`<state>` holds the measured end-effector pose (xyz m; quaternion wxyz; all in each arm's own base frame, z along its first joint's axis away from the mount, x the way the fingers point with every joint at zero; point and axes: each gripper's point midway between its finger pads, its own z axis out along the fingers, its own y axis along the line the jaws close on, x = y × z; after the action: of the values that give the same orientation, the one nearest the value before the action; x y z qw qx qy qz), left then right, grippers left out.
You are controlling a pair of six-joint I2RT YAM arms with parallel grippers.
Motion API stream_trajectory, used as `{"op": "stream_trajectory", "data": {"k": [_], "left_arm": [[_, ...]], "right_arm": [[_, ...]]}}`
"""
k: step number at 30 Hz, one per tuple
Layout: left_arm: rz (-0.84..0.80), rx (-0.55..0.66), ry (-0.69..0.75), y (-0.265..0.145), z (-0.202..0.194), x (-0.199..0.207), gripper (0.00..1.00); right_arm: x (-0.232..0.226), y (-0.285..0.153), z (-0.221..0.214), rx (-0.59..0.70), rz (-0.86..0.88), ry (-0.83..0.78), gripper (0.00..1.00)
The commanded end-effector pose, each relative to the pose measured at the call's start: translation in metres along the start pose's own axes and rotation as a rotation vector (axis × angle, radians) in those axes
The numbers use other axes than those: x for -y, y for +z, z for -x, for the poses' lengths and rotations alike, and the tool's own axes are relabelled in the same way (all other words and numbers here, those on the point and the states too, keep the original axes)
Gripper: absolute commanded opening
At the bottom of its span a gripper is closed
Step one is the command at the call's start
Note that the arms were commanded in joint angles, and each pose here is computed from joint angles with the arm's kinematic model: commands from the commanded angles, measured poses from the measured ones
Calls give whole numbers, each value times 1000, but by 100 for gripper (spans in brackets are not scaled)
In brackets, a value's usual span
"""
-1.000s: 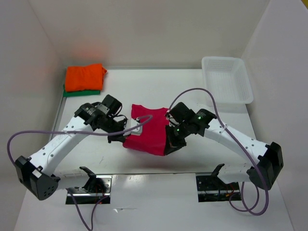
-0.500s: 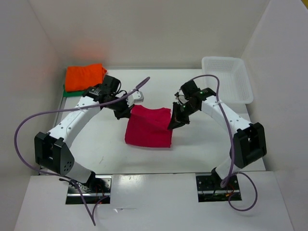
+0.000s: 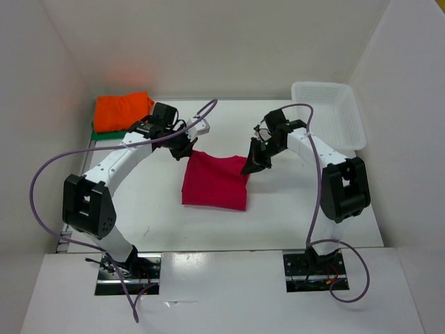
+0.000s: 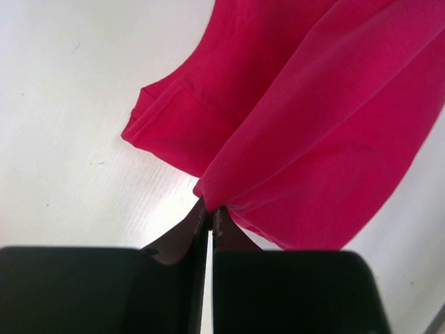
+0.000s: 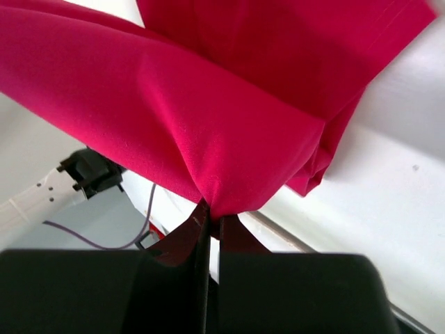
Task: Fold and stack the t-shirts
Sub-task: Fold the long partially folded tshirt into a neat square
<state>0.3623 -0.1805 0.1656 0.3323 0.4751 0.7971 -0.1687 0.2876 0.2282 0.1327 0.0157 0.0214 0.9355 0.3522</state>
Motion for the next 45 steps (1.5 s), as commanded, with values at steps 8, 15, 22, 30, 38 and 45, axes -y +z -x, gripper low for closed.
{"op": "stream_trajectory", "data": {"k": [8,15,22,30,38,45], "left_arm": [[70,-4,-29,21,-2,-29,1],[86,-38,-83,39,-20,-41,1],[106,-125,-230,71,-63,-70,18],[158,-6,-351,42,-38,-99,52],[-2,-38,-226,32,-14,-30,52],[-67,-24,-298,80,-27,-30,51]], "right_arm": [[3,0,52,91,49,-18,0],[20,13,90,115,46,-1,26],[35,9,144,253,31,-9,42],[26,-19,140,438,-167,-97,8],[5,32,86,316,-152,-141,0],[34,71,111,303,-240,-89,0]]}}
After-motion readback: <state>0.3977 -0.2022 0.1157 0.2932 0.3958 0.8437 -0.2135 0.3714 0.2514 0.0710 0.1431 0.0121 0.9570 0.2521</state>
